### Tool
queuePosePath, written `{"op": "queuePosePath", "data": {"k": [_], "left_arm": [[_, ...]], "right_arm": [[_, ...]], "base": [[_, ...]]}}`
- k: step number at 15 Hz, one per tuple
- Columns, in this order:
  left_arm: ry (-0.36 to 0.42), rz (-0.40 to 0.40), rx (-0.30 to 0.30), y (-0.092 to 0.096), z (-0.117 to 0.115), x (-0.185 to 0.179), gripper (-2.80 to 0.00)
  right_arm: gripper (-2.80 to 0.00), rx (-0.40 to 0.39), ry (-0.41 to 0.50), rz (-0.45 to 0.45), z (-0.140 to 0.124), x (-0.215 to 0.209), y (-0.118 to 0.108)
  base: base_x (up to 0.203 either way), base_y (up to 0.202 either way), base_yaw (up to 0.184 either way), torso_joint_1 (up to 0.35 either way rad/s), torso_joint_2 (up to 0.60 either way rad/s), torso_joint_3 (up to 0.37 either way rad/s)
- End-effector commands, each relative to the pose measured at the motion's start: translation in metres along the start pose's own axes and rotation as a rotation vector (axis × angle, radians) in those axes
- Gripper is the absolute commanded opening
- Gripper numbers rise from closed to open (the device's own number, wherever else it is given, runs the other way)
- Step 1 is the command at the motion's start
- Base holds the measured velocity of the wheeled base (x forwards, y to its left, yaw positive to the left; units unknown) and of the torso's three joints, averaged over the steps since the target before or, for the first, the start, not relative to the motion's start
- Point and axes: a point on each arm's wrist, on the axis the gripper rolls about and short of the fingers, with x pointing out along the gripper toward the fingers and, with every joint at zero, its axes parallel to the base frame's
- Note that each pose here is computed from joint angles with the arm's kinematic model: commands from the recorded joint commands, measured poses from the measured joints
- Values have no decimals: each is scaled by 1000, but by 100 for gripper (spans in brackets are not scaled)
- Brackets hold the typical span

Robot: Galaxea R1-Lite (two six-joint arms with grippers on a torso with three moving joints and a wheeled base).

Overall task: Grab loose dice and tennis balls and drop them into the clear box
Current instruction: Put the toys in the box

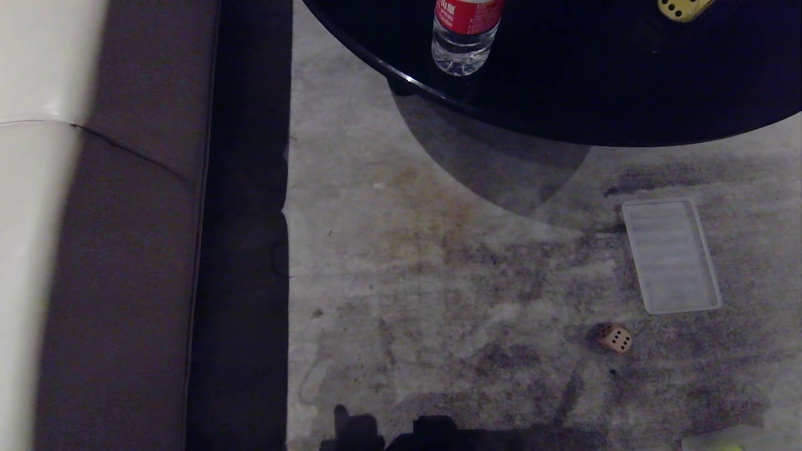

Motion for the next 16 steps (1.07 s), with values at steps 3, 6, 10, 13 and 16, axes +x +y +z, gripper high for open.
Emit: {"op": "queuePosePath", "data": {"k": [3,6,10,13,16], "left_arm": [[2,0,2,0,0,0,-280],[3,0,4,0,0,0,-280],[3,-1,5,0,0,0,-280],[3,0,5,0,0,0,-280],[3,-1,5,0,0,0,-280]], "right_arm": [[-280,0,4,0,0,0,0],[-280,-4,4,0,0,0,0],[-280,-4,4,0,0,0,0],[-280,-6,4,0,0,0,0],[-280,-4,6,-1,0,0,0]], "base": [[0,0,0,1,1,206],[0,0,0,3,4,199],[0,0,0,2,5,203],[0,0,0,1,2,203],[0,0,0,0,1,201]]}}
